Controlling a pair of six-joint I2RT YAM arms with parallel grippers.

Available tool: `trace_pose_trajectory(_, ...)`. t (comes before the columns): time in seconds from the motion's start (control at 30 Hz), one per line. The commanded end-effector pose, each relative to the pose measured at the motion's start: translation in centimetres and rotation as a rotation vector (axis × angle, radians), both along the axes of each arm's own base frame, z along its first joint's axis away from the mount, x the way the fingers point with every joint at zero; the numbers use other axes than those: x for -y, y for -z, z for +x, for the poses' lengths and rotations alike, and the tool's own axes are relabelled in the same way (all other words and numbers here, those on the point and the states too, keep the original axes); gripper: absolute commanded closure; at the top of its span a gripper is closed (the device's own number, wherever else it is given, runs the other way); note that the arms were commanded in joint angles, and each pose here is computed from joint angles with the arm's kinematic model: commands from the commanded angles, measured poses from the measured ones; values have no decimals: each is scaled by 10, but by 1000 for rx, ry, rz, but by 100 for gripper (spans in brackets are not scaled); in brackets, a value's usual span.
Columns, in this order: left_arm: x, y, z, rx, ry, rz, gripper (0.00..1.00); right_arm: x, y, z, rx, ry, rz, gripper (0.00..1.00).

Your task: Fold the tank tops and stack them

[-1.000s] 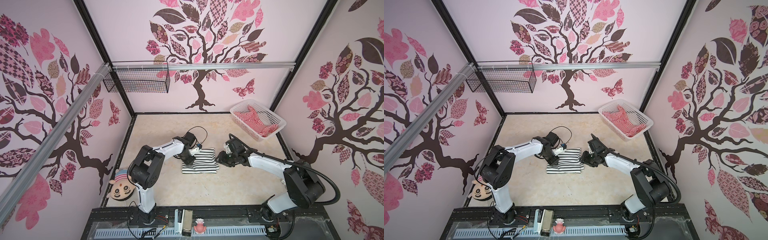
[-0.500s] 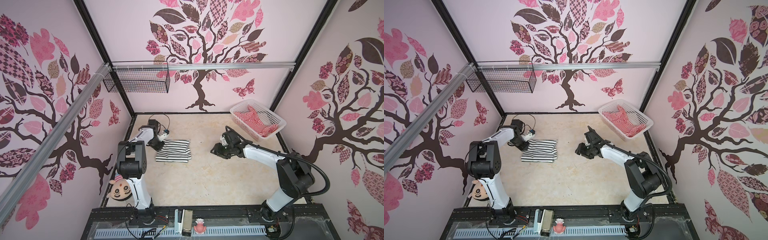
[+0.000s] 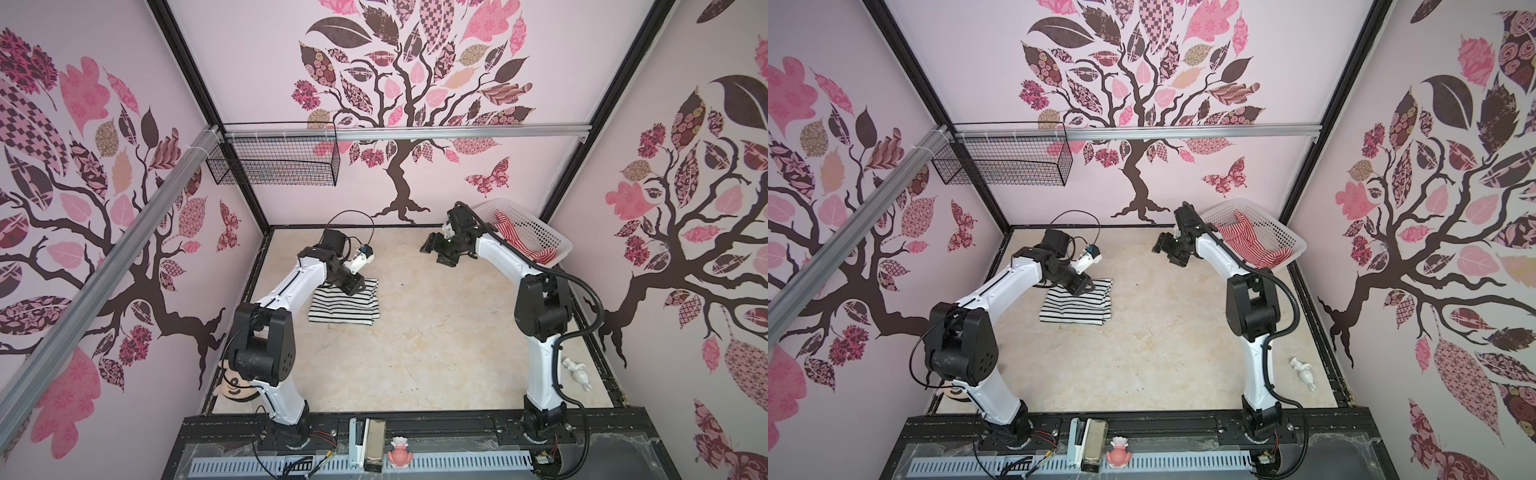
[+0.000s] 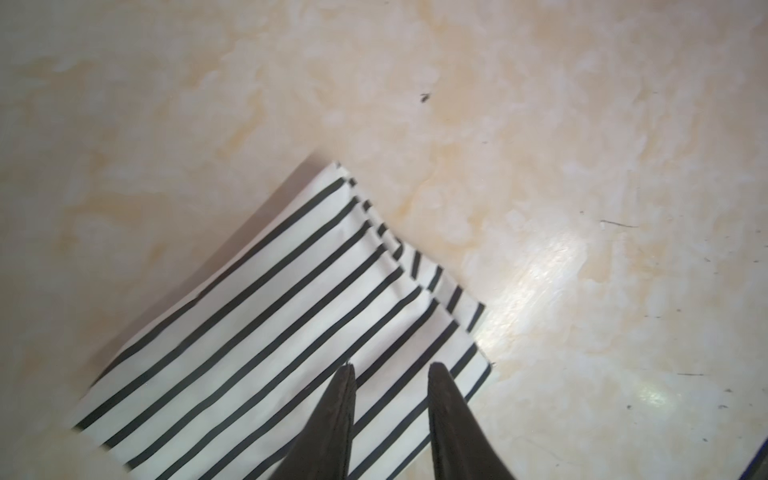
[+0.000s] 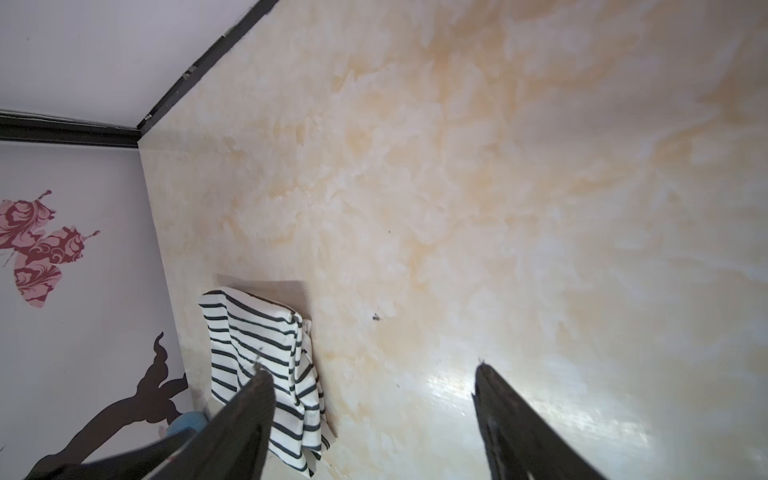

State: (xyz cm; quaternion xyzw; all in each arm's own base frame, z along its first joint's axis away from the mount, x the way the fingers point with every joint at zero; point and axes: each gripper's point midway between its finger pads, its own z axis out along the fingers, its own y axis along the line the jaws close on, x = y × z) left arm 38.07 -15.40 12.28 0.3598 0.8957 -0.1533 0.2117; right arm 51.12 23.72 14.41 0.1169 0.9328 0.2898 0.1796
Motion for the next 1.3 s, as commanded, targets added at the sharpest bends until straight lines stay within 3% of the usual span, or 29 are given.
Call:
trace_pose_trajectory(0.0,4,8,1,-55,-89,-131,67,8,29,-15,-177,-30,-120,22)
trace_pose_trajectory(0.1,7,7,-3,-46,-91,-163,67,17,43,-15,-268,-30,-200,21)
trace_pose_trajectory(0.27,1,-3,-9,-58,-70,-114,67,29,35,-39,-352,-49,-266,21)
trace_pose_trajectory(0.43,-7,0,-20,-46,-75,-82,67,30,-16,-42,-241,-34,-199,21)
trace_pose_trajectory(0.63,-8,3,-18,-63,-148,-96,66,38,-40,-67,-233,-60,-200,21)
trace_pose_trajectory(0.77,6,2,-9,-81,-138,-100,66,36,-70,-74,-71,-40,-103,20)
trace_pose_trajectory(0.87,21,18,-9,-99,-85,-26,66,38,-85,-80,48,6,-27,20)
trace_pose_trajectory(1.0,39,38,-9,-119,-33,41,66,41,-86,-93,68,6,1,20)
trace_pose_trajectory(1.27,24,85,-11,-201,-12,219,68,62,-118,-108,185,80,-7,20)
